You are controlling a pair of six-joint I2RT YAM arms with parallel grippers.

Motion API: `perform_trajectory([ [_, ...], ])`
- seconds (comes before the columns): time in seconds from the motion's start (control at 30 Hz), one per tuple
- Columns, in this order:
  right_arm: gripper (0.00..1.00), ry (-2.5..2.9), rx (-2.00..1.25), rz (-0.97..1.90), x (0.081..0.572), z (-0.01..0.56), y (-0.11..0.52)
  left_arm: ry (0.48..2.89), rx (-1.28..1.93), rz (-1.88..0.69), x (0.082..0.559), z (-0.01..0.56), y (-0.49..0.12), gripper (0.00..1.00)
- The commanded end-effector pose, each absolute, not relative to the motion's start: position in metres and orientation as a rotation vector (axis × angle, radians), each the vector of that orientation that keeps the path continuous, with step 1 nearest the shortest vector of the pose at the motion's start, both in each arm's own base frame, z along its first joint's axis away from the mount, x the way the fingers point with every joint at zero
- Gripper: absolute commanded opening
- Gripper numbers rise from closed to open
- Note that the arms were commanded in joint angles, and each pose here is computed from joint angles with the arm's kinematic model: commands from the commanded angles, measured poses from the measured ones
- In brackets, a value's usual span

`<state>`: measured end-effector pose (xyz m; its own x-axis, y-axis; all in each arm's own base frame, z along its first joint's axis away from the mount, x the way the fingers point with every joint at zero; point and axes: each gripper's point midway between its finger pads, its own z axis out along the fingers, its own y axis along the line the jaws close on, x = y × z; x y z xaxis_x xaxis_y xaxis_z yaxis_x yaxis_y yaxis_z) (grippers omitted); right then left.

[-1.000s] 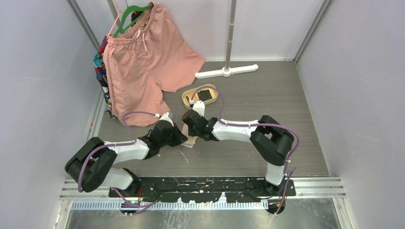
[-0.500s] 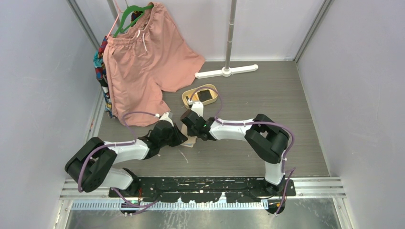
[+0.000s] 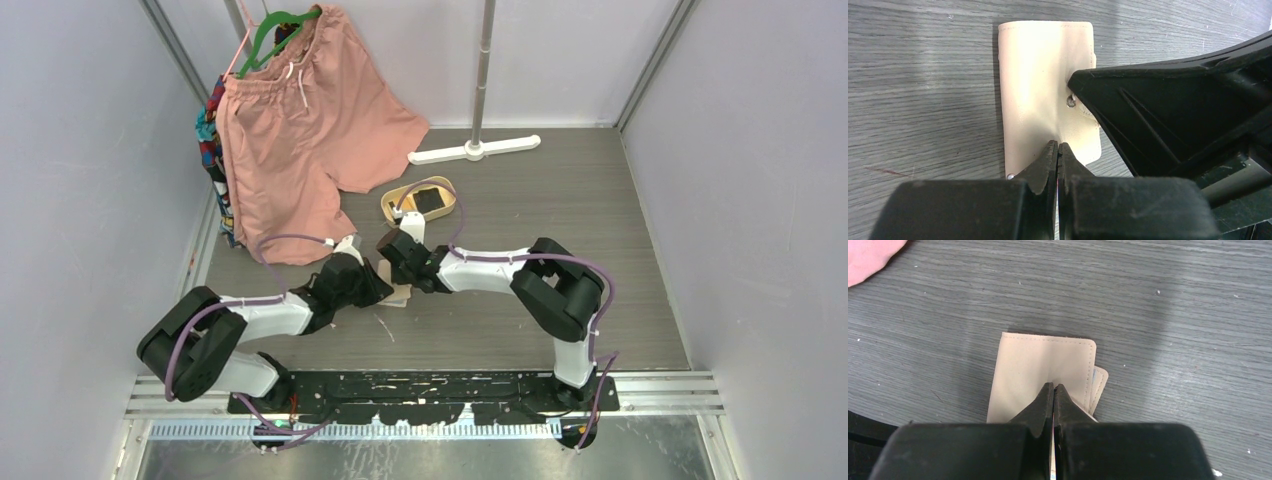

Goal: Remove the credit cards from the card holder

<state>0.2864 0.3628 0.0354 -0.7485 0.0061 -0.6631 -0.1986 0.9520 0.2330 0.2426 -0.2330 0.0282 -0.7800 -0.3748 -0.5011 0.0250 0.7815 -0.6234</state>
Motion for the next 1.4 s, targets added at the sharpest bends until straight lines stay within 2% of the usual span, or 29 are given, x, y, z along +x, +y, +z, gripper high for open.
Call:
perform_trajectory([
  [0.0, 0.01, 2.367, -0.139, 0.408, 0.288, 0.036, 0.371, 2.448, -0.256, -0.699, 0.226, -0.008, -0.212, 0.0],
  [0.33, 0.01, 2.359, -0.18, 0.344, 0.269, 0.022, 0.372, 2.464, -0.266, -0.702, 0.225, -0.02, -0.213, 0.0],
  [0.73, 0.01, 2.401, -0.151, 0.243, 0.223, -0.033, 0.344, 2.47, -0.275, -0.659, 0.224, -0.027, -0.207, 0.0],
  [1.1, 0.01, 2.3, -0.116, 0.229, 0.174, -0.039, 0.335, 2.461, -0.315, -0.657, 0.233, -0.031, -0.204, 0.0],
  [1.27, 0.01, 2.28, -0.165, 0.218, 0.171, -0.033, 0.344, 2.456, -0.318, -0.665, 0.235, -0.028, -0.205, 0.0],
  [1.33, 0.14, 2.247, -0.149, 0.227, 0.177, -0.02, 0.341, 2.456, -0.312, -0.661, 0.236, -0.025, -0.205, 0.0],
  [1.37, 0.26, 2.23, -0.145, 0.232, 0.181, -0.011, 0.34, 2.457, -0.306, -0.656, 0.236, -0.023, -0.204, 0.0],
])
